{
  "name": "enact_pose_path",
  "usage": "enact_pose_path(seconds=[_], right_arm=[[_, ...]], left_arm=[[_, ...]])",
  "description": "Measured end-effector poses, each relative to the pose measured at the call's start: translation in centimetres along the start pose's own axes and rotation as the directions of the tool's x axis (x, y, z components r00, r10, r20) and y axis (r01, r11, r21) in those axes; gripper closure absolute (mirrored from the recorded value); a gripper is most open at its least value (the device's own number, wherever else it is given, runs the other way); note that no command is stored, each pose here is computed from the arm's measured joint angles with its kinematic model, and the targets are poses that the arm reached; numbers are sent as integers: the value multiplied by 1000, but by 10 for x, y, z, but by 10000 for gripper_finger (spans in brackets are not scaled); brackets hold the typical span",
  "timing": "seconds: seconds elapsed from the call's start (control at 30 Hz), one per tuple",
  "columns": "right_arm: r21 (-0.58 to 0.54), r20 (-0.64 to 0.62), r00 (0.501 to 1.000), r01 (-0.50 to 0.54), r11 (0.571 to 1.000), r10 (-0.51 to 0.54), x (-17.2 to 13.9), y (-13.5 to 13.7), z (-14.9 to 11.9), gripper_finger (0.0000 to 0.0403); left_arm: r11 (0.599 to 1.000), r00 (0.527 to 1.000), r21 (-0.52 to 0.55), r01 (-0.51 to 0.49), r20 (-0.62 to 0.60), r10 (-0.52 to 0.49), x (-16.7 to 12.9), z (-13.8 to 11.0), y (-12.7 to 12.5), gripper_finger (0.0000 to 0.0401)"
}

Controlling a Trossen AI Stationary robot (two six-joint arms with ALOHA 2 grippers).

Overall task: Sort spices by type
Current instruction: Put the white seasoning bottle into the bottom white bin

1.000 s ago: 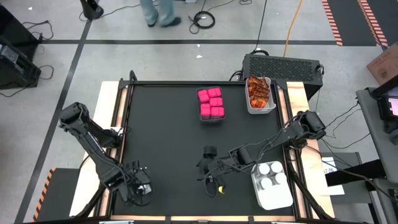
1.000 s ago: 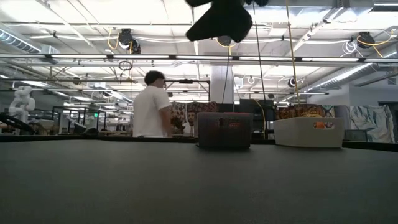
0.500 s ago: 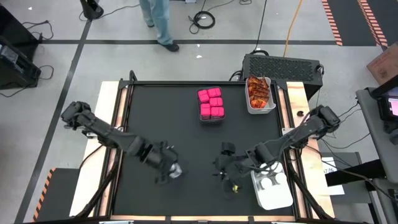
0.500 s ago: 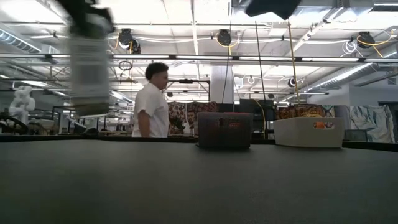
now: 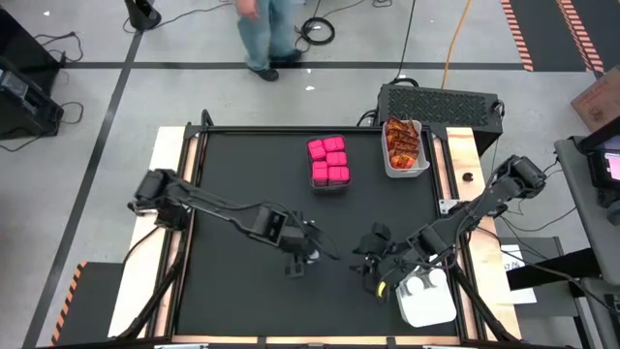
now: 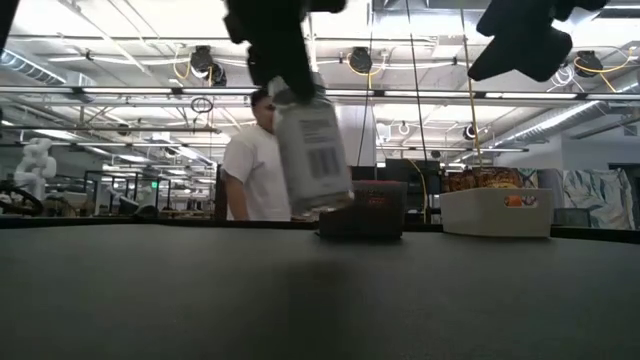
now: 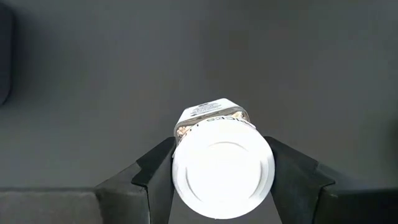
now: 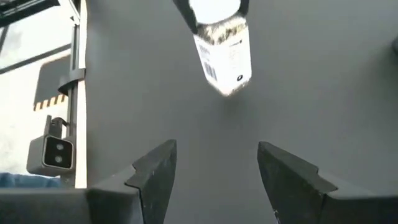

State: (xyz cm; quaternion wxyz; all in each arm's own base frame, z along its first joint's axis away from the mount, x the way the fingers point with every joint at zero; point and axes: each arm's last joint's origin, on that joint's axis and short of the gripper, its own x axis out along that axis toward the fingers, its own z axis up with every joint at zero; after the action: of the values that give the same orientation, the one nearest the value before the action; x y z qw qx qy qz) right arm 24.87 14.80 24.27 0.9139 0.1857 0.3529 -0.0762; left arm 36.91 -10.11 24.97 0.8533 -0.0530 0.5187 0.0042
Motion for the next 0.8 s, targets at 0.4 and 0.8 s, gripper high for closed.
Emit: enact_pose_path(seconds=[0.4,0.8], right_arm=[[13,27,1000,7,1000,-8,2,-1,-1,183],[13,32,999,4,1000,-4,2,-1,-1,183]], left_arm=[[998,997,65,-1,-79,6,36,11,-8,178],[998,997,48,51,-52,-49,23,24,-4,118]])
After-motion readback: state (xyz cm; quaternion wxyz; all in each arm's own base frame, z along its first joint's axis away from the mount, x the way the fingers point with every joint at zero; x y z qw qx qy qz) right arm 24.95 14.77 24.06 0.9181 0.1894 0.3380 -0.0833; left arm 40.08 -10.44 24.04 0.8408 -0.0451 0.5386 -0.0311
